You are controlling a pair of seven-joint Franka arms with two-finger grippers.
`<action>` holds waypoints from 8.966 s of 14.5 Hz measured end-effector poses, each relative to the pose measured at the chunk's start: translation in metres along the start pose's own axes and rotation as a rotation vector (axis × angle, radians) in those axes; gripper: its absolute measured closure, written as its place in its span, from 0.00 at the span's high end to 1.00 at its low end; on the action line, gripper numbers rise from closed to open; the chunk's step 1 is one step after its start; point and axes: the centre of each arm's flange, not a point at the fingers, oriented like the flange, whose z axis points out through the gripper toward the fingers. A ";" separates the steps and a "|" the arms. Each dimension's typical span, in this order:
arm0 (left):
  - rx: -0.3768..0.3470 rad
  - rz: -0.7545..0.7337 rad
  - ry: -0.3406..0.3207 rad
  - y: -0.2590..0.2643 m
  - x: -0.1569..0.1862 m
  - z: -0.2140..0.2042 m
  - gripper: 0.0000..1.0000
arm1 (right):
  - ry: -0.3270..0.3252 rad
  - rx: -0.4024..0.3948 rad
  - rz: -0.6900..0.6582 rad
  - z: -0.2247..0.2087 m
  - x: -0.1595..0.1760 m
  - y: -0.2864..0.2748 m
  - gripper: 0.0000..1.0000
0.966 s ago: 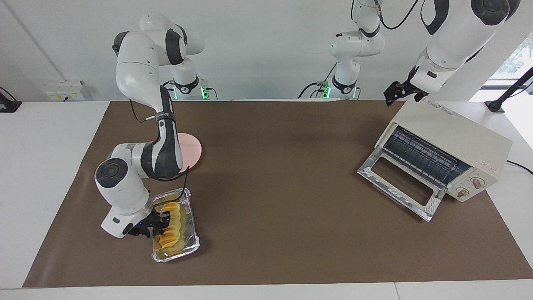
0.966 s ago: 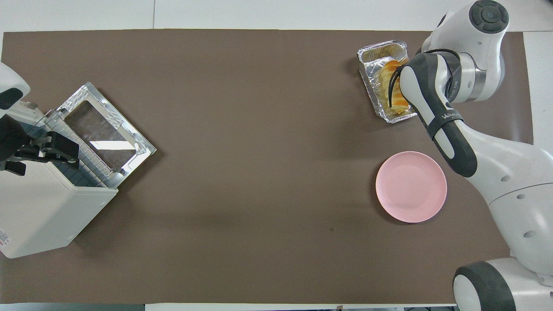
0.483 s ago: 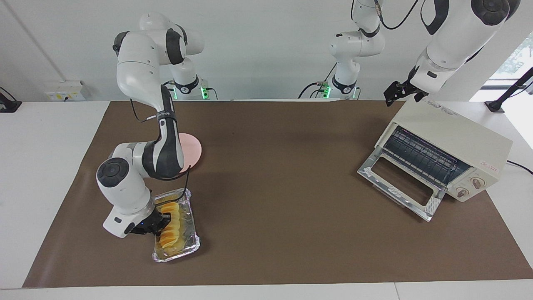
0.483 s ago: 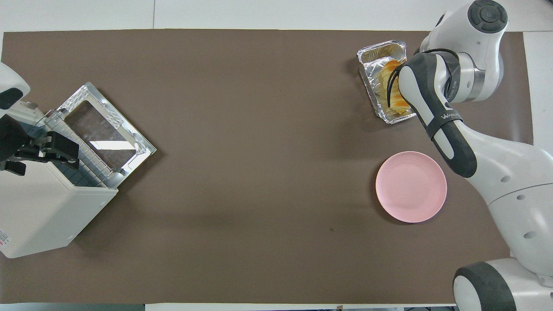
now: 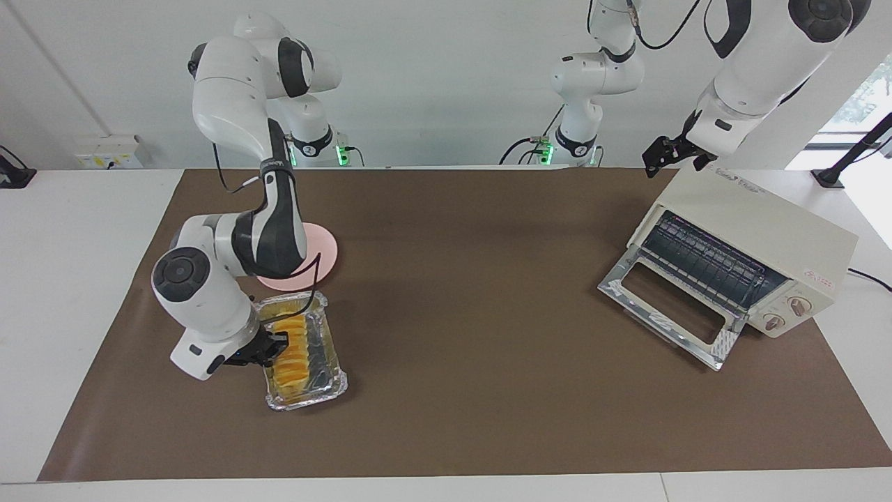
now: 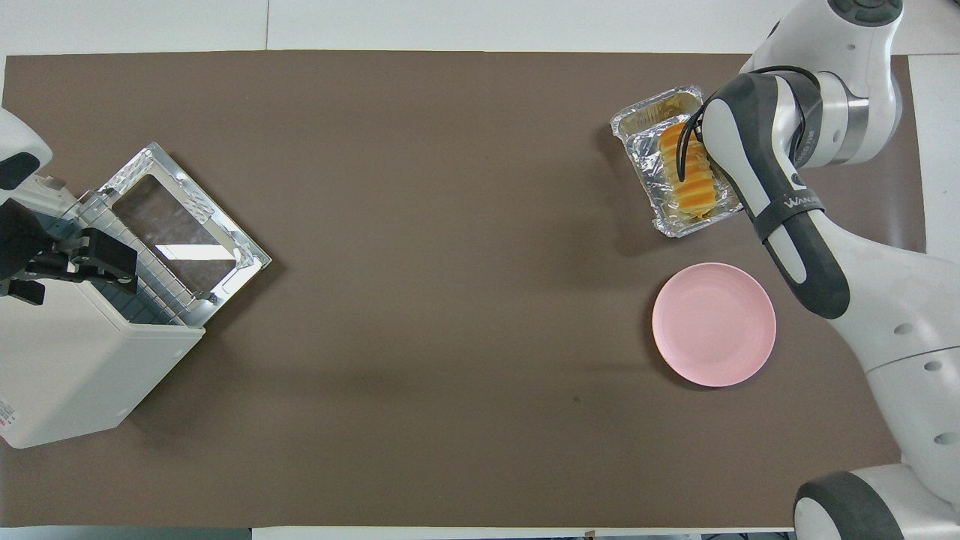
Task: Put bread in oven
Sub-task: 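Open the right gripper to release the bread in the tray, then grasp the foil tray rim and drag it toward the table center, then release the foil tray and withdraw the right gripper, then grasp the foil tray with the left gripper, then lift the foil tray and carry it to the open oven, then lower the foil tray into the oven with the left gripper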
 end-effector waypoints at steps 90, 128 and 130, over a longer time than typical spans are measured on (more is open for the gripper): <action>-0.046 -0.228 0.174 0.385 0.118 0.196 0.02 | 0.031 0.000 0.046 -0.247 -0.228 0.042 1.00; 0.083 -0.772 0.054 -0.089 0.171 0.182 0.02 | 0.031 0.001 0.047 -0.247 -0.228 0.043 1.00; 0.086 -0.763 0.054 -0.089 0.171 0.182 0.02 | 0.031 0.001 0.047 -0.247 -0.228 0.043 1.00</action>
